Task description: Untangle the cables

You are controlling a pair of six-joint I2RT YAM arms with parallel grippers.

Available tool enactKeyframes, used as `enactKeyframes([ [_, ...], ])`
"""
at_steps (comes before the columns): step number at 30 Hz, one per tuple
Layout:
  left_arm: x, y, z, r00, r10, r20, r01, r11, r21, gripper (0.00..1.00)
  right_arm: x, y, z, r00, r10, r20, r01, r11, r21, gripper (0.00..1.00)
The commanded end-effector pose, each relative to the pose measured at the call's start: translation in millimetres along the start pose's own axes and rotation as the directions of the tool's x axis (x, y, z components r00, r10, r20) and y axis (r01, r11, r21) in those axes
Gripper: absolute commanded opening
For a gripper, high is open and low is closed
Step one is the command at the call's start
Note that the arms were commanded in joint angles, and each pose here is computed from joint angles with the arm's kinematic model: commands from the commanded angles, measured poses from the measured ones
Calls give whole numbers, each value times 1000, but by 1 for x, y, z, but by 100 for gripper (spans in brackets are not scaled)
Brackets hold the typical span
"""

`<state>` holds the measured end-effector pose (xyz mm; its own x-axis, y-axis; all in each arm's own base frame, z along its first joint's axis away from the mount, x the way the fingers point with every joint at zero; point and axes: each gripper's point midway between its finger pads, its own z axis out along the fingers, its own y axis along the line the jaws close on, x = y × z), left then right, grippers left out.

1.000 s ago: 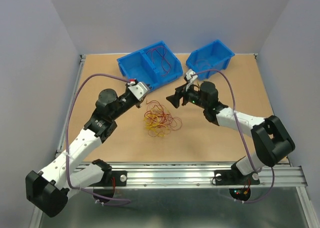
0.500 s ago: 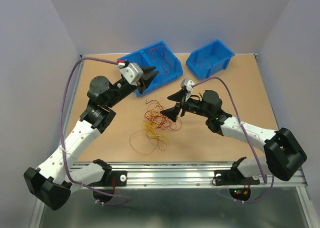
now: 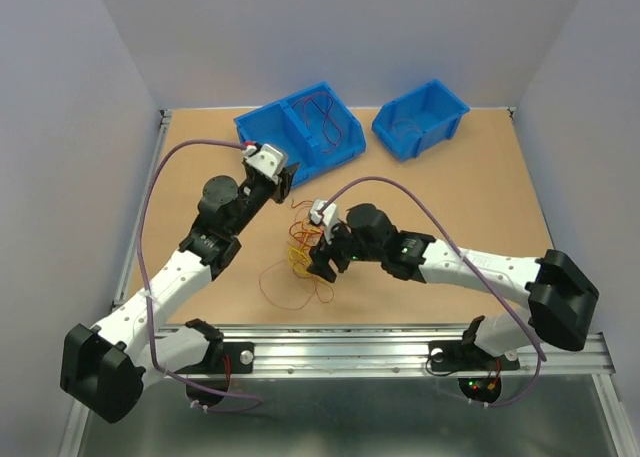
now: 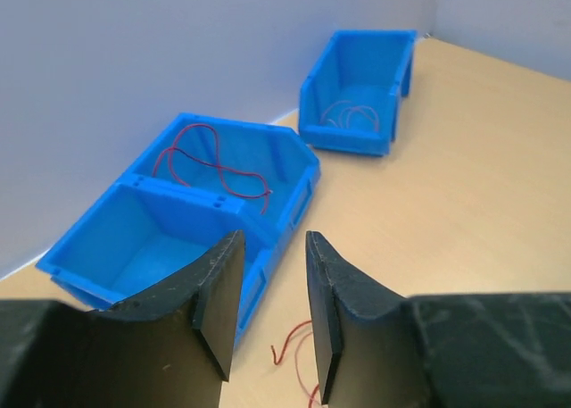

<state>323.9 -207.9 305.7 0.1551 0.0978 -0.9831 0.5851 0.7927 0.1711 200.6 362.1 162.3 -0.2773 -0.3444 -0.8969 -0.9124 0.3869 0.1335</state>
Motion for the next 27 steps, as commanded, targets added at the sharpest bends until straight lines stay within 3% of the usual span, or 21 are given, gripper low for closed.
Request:
enactKeyframes([
  [1,-41,48,-7,986,-61,153,89,980,-180,45,-18,17,17,991,-126,-36,126,992,-5,73],
  [4,-44,80,-16,976,-118,185,157,964,-213,47,-14,44,38,974,-216,-69,211,975,-71,73],
  [10,-39,103,-22,969,-153,195,201,946,-253,48,-12,77,78,936,-337,-96,320,934,-158,70],
  [21,-25,122,-17,964,-185,190,233,933,-273,48,52,77,126,873,-349,-342,284,932,-225,68],
  [27,-27,121,-19,964,-179,199,229,936,-268,48,64,74,133,855,-333,-397,268,940,-211,67],
])
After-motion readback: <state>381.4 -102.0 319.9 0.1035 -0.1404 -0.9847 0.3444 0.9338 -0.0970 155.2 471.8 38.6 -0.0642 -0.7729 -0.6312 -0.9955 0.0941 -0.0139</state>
